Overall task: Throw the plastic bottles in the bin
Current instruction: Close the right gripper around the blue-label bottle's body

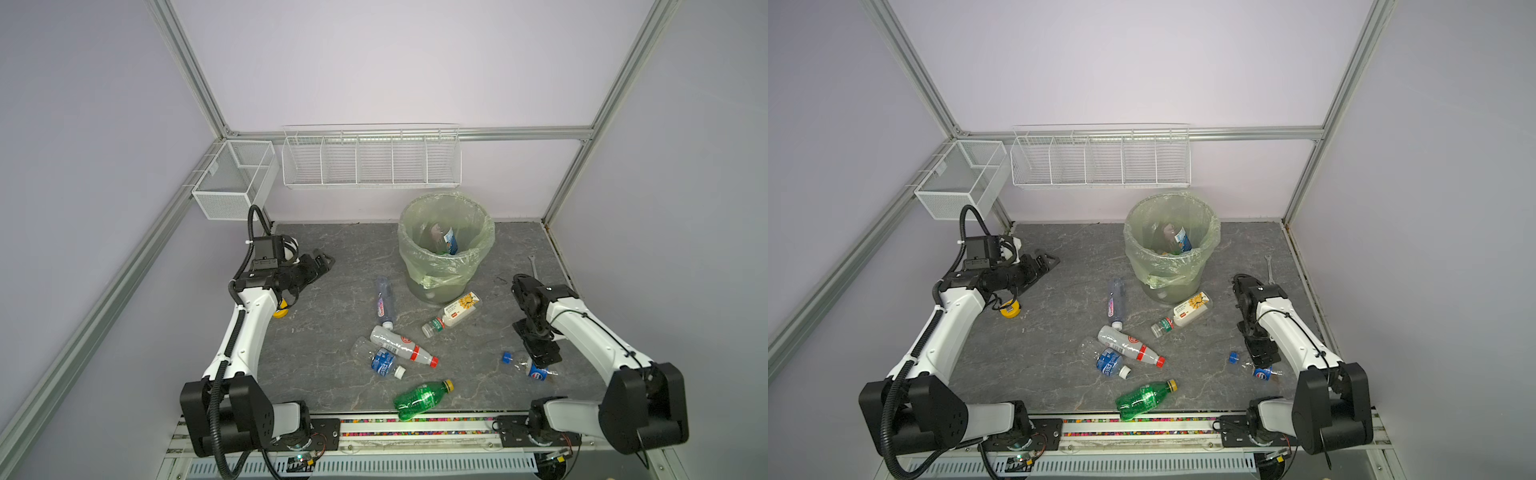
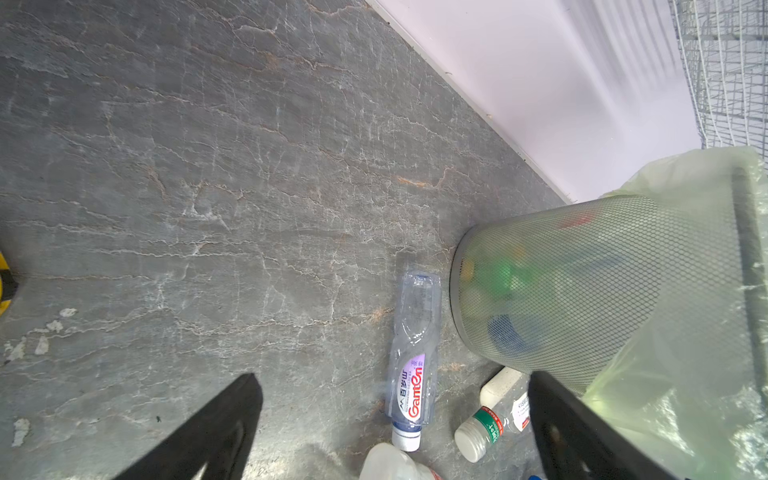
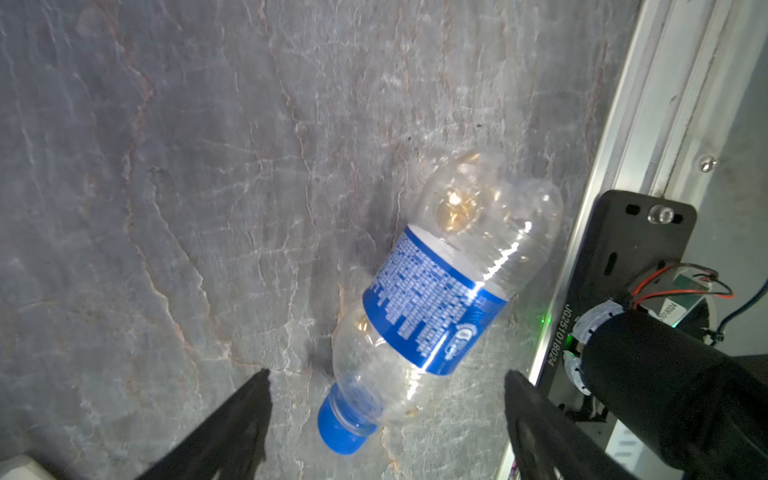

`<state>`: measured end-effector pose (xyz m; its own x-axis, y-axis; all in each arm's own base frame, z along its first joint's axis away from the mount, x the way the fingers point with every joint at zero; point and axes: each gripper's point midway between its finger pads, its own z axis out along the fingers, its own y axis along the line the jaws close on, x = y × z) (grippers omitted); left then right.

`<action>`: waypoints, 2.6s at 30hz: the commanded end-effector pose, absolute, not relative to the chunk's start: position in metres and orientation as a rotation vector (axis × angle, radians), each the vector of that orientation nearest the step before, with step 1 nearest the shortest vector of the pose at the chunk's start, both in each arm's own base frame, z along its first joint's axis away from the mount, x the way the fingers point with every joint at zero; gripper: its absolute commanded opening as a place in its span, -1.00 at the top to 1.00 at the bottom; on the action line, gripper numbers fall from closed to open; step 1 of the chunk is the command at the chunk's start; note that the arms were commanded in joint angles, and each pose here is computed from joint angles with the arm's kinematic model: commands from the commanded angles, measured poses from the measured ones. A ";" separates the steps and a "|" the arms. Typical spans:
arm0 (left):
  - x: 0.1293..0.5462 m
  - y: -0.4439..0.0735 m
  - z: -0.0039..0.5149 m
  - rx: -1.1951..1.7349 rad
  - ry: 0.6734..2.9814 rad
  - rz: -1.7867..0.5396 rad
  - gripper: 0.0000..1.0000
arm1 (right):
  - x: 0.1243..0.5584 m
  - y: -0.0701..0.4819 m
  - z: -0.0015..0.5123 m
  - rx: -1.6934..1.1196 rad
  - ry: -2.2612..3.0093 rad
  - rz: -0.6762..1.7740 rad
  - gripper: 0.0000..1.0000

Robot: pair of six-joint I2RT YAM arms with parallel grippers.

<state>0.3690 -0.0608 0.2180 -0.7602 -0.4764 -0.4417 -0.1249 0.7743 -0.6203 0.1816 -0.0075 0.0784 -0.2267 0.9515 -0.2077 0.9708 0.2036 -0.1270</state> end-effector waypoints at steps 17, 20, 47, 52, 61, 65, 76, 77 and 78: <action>0.369 -0.057 0.215 -0.451 2.378 -0.756 -0.99 | 0.155 -0.011 0.046 2.058 2.313 -0.422 -0.80; 0.369 -0.057 0.216 -0.452 2.376 -0.755 -0.99 | 0.153 -0.010 0.041 2.071 2.317 -0.419 -0.85; 0.369 -0.054 0.215 -0.455 2.375 -0.734 -0.99 | 0.175 -0.022 0.023 1.907 2.243 -0.257 -0.39; 0.369 -0.054 0.215 -0.456 2.375 -0.733 -0.99 | 0.189 -0.021 0.030 1.765 2.338 -0.238 -0.26; 0.368 -0.051 0.217 -0.457 2.371 -0.708 -0.99 | 0.219 -0.007 0.036 1.496 2.611 -0.227 -0.01; 0.368 -0.050 0.218 -0.455 2.366 -0.699 -0.99 | 0.229 0.004 0.033 1.421 2.684 -0.134 0.04; 0.367 -0.045 0.220 -0.459 2.366 -0.660 -0.99 | 0.248 0.004 0.076 1.215 2.562 0.025 0.07; 0.367 -0.044 0.219 -0.461 2.367 -0.660 -0.99 | 0.248 0.003 0.080 1.198 2.550 0.032 0.07; 0.368 -0.045 0.219 -0.462 2.366 -0.662 -0.99 | 0.248 0.002 0.084 1.181 2.541 0.036 0.06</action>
